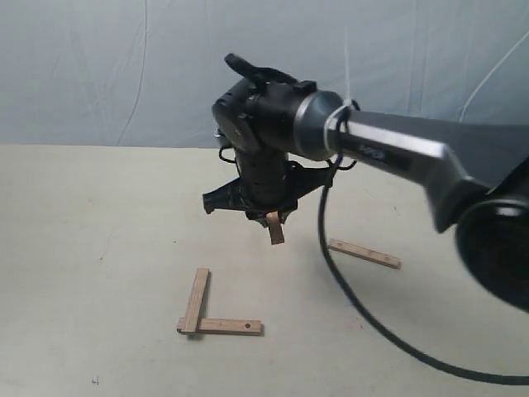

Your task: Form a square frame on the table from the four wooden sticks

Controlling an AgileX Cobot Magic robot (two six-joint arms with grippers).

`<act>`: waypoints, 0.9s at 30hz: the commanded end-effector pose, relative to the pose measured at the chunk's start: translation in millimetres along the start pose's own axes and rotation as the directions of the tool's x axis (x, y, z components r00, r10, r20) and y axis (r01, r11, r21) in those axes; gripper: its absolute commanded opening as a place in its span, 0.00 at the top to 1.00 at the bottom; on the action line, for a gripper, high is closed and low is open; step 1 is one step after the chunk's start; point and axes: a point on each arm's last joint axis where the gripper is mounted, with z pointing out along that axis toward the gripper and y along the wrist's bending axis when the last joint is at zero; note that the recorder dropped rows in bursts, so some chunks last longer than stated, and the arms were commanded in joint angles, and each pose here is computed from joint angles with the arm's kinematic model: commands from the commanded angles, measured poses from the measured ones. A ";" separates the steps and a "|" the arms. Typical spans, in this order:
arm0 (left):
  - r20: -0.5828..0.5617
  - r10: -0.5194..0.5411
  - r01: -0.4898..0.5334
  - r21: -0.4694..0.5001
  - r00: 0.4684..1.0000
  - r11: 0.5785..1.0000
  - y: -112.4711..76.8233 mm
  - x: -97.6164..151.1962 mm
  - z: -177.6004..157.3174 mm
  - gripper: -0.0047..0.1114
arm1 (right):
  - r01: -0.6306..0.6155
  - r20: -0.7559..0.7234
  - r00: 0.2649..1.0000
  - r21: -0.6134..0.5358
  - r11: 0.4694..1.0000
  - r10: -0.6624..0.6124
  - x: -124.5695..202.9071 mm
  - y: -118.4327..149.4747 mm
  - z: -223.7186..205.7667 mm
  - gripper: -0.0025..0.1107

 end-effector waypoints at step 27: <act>0.017 0.005 -0.005 0.004 1.000 1.000 -0.2 -0.6 -0.5 0.96 | -0.220 0.044 0.972 -0.169 0.961 0.230 101.2 35.9 44.0 0.99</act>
